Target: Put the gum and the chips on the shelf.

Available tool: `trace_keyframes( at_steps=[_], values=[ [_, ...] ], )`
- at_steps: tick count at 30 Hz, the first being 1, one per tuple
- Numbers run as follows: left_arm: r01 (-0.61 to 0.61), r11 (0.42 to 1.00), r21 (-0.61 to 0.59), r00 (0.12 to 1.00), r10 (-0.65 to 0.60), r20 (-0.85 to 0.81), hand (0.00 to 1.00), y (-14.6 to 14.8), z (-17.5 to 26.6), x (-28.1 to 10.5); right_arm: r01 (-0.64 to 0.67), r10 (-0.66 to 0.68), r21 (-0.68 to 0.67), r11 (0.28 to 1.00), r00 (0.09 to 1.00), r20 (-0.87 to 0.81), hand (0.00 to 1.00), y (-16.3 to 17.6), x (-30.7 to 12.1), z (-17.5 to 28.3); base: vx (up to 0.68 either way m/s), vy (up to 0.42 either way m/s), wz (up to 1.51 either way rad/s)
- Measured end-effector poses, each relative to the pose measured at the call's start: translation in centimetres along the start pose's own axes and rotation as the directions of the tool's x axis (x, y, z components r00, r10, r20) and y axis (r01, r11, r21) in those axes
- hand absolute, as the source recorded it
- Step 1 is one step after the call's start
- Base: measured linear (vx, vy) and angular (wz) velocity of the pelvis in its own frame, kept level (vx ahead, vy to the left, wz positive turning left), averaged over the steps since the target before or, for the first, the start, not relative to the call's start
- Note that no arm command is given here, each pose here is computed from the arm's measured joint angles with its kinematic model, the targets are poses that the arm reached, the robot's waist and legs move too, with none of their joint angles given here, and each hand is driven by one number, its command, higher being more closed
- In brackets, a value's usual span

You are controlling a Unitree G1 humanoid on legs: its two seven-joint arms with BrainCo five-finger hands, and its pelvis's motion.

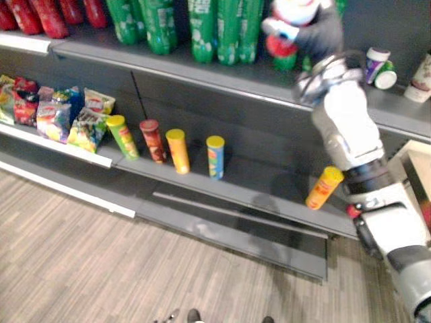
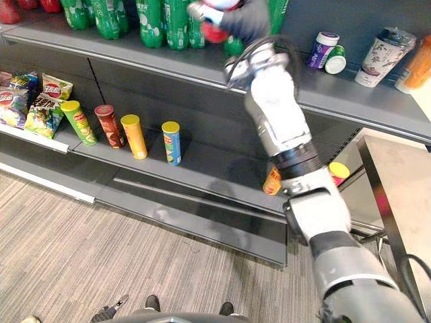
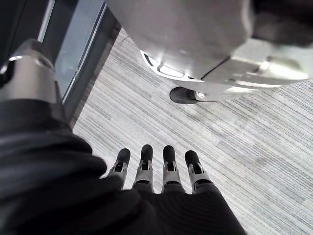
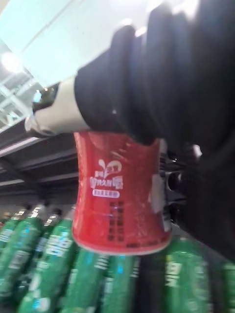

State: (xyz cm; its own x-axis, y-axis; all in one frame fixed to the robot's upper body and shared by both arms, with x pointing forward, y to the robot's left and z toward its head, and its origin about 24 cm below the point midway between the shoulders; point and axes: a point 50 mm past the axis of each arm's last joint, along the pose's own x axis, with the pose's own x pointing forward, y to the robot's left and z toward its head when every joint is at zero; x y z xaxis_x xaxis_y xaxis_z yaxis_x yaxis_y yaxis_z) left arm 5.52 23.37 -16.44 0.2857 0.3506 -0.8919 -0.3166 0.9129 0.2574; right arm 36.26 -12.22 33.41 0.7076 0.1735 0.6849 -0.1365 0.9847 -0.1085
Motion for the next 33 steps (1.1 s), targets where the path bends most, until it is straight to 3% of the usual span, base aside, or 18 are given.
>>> trace_keyframes(
  at_steps=[11,20,33],
  values=[
    [0.023,1.000,0.008,1.000,-0.023,0.005,0.00,-0.1,0.2,0.0,0.124,-0.158,-0.150,0.981,0.958,-0.239,1.00,-4.3,-0.6,-4.4,0.02,-0.013,-0.05],
    [0.024,1.000,0.009,1.000,-0.024,0.007,0.00,-0.2,0.2,0.0,0.251,-0.292,-0.163,0.954,0.903,-0.316,1.00,-7.6,-1.5,-5.9,0.03,-0.003,-0.08],
    [0.031,1.000,0.005,0.999,-0.031,0.018,0.00,-0.5,0.4,0.0,0.332,-0.373,-0.174,0.927,0.864,-0.337,1.00,-9.4,-2.2,-6.3,0.03,-0.008,-0.13]
  ],
)
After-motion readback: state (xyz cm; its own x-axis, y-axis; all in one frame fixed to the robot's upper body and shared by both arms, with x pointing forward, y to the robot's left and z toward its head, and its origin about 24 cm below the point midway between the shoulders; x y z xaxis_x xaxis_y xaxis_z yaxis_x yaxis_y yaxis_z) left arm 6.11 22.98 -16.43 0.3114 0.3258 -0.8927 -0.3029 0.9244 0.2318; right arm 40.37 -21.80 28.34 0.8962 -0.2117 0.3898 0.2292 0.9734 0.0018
